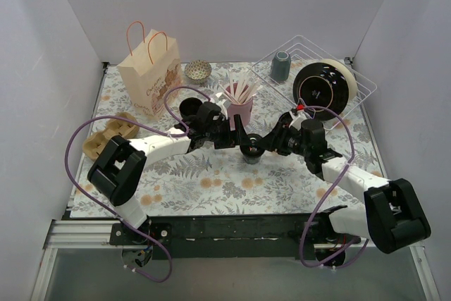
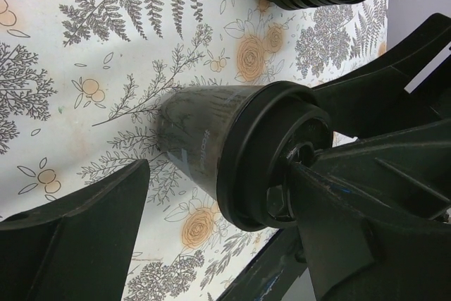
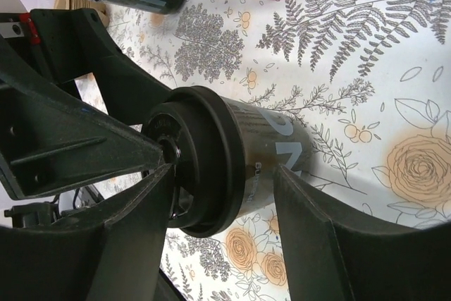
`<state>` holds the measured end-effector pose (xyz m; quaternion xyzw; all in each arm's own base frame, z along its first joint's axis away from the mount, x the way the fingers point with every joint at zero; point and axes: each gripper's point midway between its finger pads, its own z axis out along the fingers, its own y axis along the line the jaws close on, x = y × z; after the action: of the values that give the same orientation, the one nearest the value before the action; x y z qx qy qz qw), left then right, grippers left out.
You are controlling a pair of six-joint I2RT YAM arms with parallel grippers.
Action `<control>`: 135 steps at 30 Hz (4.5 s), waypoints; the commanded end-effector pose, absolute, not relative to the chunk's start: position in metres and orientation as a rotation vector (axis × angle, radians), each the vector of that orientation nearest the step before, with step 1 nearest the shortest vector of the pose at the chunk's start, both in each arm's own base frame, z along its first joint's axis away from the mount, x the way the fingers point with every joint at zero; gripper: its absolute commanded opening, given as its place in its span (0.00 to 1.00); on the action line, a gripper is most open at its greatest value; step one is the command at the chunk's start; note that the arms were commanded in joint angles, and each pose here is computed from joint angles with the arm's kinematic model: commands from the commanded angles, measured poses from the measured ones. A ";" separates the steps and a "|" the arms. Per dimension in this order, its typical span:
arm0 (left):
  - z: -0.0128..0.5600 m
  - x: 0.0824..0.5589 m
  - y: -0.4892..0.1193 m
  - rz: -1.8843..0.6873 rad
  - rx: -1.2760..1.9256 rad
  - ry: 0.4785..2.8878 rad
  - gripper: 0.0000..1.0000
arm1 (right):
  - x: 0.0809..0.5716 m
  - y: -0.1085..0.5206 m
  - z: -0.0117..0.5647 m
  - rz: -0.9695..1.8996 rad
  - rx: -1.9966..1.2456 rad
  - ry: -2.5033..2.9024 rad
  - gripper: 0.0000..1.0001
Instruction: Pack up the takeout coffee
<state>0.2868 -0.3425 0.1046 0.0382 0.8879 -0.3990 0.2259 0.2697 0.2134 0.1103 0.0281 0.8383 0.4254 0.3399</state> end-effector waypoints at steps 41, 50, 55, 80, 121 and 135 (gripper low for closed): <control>0.146 0.272 -0.289 -1.114 0.138 2.281 0.66 | 0.274 0.242 0.070 1.184 -0.369 2.314 0.39; 0.145 0.270 -0.299 -1.214 0.164 2.203 0.55 | 0.268 0.244 0.059 1.204 -0.440 2.342 0.38; 0.126 0.272 -0.297 -1.186 0.143 2.247 0.48 | 0.265 0.243 0.056 1.213 -0.439 2.359 0.36; 0.057 0.263 -0.288 -1.139 0.059 2.373 0.15 | 0.256 0.241 0.042 1.222 -0.424 2.391 0.32; 0.125 0.287 -0.254 -1.148 -0.029 2.255 0.51 | 0.244 0.245 0.019 1.309 -0.676 2.427 0.23; 0.140 0.268 -0.276 -1.394 0.253 2.161 0.50 | 0.234 0.259 0.014 1.296 -0.834 2.424 0.22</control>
<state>0.2664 -0.2682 0.1263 0.0591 0.8257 -0.4938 0.2663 0.2752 0.2862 0.1027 -0.3126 0.7486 0.5301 0.2467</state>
